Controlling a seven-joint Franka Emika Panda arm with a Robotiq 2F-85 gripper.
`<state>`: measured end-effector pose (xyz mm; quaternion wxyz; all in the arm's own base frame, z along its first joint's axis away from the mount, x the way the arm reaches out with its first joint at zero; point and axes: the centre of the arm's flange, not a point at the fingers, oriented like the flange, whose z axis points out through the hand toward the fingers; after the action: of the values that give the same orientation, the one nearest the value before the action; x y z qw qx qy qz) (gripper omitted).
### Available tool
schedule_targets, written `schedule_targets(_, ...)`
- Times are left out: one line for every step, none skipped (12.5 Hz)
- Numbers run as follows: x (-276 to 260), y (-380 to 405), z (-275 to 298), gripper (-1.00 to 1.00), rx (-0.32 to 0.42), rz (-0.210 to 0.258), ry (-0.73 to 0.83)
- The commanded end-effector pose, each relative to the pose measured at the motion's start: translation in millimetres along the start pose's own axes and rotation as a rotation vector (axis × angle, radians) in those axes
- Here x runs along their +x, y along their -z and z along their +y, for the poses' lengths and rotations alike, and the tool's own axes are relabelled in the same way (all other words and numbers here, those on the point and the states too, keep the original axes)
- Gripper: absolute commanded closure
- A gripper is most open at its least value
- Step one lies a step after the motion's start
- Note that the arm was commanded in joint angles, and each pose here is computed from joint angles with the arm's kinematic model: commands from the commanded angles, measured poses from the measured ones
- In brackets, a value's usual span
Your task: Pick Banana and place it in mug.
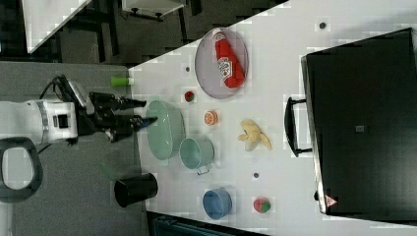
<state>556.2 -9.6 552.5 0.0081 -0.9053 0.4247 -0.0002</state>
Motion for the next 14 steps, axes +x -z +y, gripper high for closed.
schedule_targets(-59.8,63.3,94.8,-0.59,-0.029,0.008,-0.047)
schedule_targets(-59.8,63.3,94.6,-0.8,-0.029,0.009,-0.046)
schedule_targets(-59.6,61.7,94.4,-1.0,-0.032,0.006,-0.046)
schedule_targets(-59.0,56.1,94.0,-1.0,-0.04,-0.001,-0.047)
schedule_targets(-58.0,45.2,92.6,-1.0,-0.051,-0.009,-0.046)
schedule_targets(-56.2,30.5,89.7,-1.0,-0.056,-0.013,-0.044)
schedule_targets(-53.8,13.0,86.1,-1.0,-0.057,-0.014,-0.037)
schedule_targets(-51.1,-8.1,82.7,-1.0,-0.057,-0.014,-0.011)
schedule_targets(-48.5,-31.7,79.5,-1.0,-0.055,-0.014,0.042)
schedule_targets(-45.7,-57.0,76.2,-1.0,-0.051,-0.011,0.105)
schedule_targets(-42.9,-82.2,73.2,-1.0,-0.044,-0.006,0.168)
schedule_targets(-41.0,-107.9,71.3,-1.0,-0.044,-0.006,0.24)
schedule_targets(-39.2,-133.6,70.2,-1.0,-0.046,-0.011,0.31)
schedule_targets(-37.5,-158.1,69.8,-1.0,-0.051,-0.018,0.38)
